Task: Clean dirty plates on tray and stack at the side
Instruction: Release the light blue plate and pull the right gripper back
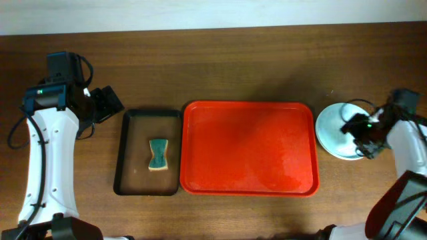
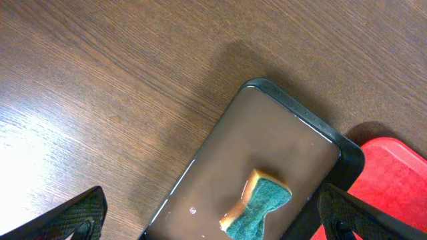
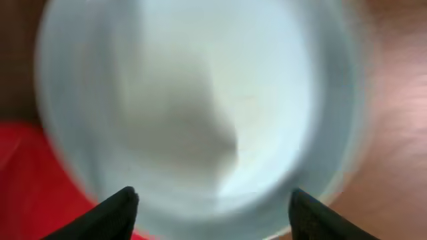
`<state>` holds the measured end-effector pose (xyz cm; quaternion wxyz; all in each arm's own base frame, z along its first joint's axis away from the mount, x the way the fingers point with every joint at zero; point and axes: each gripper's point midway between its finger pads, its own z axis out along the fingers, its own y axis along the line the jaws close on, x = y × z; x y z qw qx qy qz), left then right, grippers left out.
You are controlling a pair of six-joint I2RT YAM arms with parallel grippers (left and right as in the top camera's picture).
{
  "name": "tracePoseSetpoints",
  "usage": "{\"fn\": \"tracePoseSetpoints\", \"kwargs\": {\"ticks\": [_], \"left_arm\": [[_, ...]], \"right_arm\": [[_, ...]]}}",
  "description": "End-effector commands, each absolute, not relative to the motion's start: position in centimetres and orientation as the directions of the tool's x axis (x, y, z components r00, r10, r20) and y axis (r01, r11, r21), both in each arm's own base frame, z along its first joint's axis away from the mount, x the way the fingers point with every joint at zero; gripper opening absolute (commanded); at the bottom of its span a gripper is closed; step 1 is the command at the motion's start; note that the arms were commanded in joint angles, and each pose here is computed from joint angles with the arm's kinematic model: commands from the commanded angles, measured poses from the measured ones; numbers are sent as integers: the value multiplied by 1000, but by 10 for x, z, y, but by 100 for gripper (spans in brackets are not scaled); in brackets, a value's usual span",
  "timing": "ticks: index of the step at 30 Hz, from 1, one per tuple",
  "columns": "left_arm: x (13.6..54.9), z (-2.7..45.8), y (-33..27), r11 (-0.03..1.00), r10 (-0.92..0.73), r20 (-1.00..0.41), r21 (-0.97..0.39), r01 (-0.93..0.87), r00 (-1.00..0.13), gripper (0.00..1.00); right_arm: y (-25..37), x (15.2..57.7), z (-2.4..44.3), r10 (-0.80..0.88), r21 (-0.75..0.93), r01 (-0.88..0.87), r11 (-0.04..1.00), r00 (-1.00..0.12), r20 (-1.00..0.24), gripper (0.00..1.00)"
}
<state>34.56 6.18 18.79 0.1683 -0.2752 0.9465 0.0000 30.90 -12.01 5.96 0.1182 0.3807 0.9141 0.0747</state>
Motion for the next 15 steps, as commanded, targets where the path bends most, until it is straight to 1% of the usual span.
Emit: {"fn": "tracePoseSetpoints", "kwargs": {"ticks": [1, 2, 4, 6, 7, 8, 9, 10, 11, 12, 13, 14, 15], "left_arm": [[345, 198, 64, 842, -529, -345, -100, -530, -775, 99], [345, 198, 64, 842, -530, -345, -101, -531, -775, 99], [345, 198, 64, 842, -529, -345, -100, -530, -775, 99], [345, 198, 64, 842, -529, -345, -100, -530, -775, 99], [345, 198, 64, 842, -530, -345, -100, -531, -775, 99], [345, 198, 64, 842, -529, -345, -100, -530, -775, 99], [345, 198, 64, 842, -530, -345, -100, -531, -775, 99], [345, 198, 64, 842, -530, -345, -101, -531, -775, 99], [345, 198, 64, 842, -530, -345, -100, -531, -775, 99], [345, 198, 64, 842, -530, -345, -100, -531, -775, 99], [345, 198, 64, 842, -530, -345, -101, -531, -775, 99], [345, 198, 64, 842, -529, -345, -100, -530, -775, 99], [345, 198, 64, 842, -529, -345, -100, -530, -775, 99]], "right_arm": [[-51, 326, 59, 509, 238, 467, 852, -846, -162, 72], [-16, 330, 59, 416, 239, 373, 896, -895, -162, 72], [42, 330, 60, 255, 242, 210, 947, -951, -174, 71], [111, 319, 61, 52, 248, 2, 969, -979, -195, 71], [134, 312, 62, -18, 249, -69, 966, -980, -200, 67], [175, 294, 62, -145, 251, -197, 948, -967, -209, 57], [200, 279, 63, -225, 252, -277, 927, -950, -217, 51], [221, 263, 63, -299, 252, -350, 902, -929, -219, 36], [243, 244, 63, -377, 250, -427, 869, -899, -223, 4], [263, 232, 64, -475, 230, -533, 814, -839, -265, 4], [279, 223, 66, -587, 205, -657, 726, -747, -313, 4], [299, 209, 69, -703, 165, -787, 595, -609, -366, 4], [314, 198, 70, -785, 116, -879, 463, -468, -407, 4]]}}
